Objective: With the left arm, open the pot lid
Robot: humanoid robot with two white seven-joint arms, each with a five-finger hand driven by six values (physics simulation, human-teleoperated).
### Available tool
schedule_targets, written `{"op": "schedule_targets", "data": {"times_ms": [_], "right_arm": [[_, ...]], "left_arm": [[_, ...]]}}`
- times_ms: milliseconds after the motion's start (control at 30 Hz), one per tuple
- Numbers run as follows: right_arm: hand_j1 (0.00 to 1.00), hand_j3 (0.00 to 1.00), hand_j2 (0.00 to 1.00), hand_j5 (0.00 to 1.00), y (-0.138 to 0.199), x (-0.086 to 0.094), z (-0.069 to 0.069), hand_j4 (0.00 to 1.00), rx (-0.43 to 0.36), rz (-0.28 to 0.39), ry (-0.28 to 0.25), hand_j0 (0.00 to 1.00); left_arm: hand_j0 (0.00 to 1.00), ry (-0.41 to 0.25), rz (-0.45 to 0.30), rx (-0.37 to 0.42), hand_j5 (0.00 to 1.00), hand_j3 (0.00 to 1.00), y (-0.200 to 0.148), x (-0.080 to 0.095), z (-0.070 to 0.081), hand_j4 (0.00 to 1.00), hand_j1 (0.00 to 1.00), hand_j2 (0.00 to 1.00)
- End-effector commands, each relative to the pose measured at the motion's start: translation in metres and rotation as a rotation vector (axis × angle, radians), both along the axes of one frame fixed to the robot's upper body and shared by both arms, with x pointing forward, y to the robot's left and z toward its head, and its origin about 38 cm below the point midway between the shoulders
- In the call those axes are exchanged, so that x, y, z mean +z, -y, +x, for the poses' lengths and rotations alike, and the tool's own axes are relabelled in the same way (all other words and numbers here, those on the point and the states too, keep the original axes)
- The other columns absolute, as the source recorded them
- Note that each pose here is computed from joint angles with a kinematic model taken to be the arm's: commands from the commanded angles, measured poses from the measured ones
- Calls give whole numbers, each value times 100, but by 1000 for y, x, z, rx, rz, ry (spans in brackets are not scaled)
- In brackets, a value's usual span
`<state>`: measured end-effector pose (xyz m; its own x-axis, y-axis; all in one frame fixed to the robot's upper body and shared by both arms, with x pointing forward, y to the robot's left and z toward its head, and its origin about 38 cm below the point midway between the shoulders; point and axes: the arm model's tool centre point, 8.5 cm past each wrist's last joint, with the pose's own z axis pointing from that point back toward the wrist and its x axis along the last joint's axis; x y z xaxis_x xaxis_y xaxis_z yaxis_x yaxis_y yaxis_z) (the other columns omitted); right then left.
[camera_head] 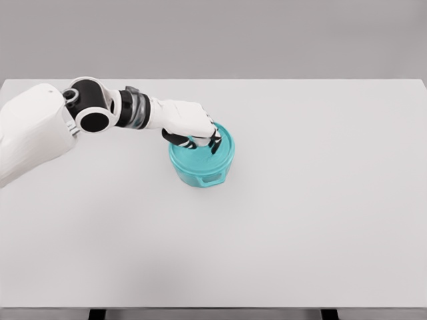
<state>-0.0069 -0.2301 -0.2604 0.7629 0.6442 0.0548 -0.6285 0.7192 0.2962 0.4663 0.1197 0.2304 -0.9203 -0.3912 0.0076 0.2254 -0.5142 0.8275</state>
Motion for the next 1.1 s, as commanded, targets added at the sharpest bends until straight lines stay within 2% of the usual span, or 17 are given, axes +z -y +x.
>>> {"op": "schedule_targets", "data": {"times_ms": [0, 133, 233, 367, 400, 500, 633, 700, 733, 800, 833, 867, 1067], "right_arm": [[100, 100, 100, 100, 0, 0, 0, 100, 0, 0, 0, 100], [100, 100, 100, 100, 0, 0, 0, 100, 0, 0, 0, 100], [100, 100, 100, 100, 0, 0, 0, 100, 0, 0, 0, 100], [100, 100, 100, 100, 0, 0, 0, 100, 0, 0, 2, 100], [100, 100, 100, 100, 0, 0, -1, 100, 0, 1, -1, 100], [100, 100, 100, 100, 0, 0, 0, 100, 0, 0, 0, 100], [100, 100, 100, 100, 0, 0, 0, 100, 0, 0, 0, 100], [100, 100, 100, 100, 0, 0, -1, 100, 0, 0, -2, 100], [100, 100, 100, 100, 0, 0, 0, 100, 0, 1, 1, 100], [100, 100, 100, 100, 0, 0, -1, 100, 0, 0, -2, 100], [100, 100, 100, 100, 0, 0, 0, 100, 0, 1, 1, 100], [100, 100, 100, 100, 0, 0, -1, 100, 0, 0, -2, 100], [100, 100, 100, 100, 0, 0, -1, 100, 0, 0, -2, 100]], "left_arm": [[38, 2, 3, -1, 38, 38, -3, 1, 0, 38, 38, 38], [38, 24, 5, -1, 38, 38, -5, 11, 3, 38, 38, 38], [38, 56, 24, -9, 38, 38, -28, 26, 6, 38, 38, 38], [38, 67, 91, 6, 38, 38, -91, 30, 2, 38, 38, 38], [38, 73, 120, 23, 38, 38, -118, 33, -2, 38, 38, 38], [38, 80, 171, 96, 38, 38, -168, 41, -14, 38, 38, 38], [40, 70, 184, 113, 40, 40, -177, 37, -17, 40, 40, 40], [43, 50, 181, 106, 43, 43, -175, 27, -19, 43, 43, 43], [51, 42, 176, 98, 51, 51, -170, 23, -19, 51, 51, 51], [89, 35, 166, 89, 89, 89, -165, 21, -18, 89, 89, 89], [96, 33, 165, 88, 96, 96, -164, 20, -18, 96, 96, 96], [100, 34, 166, 87, 100, 100, -164, 20, -18, 100, 100, 100], [100, 27, 166, 93, 100, 100, -166, 18, -18, 100, 100, 100]]}}
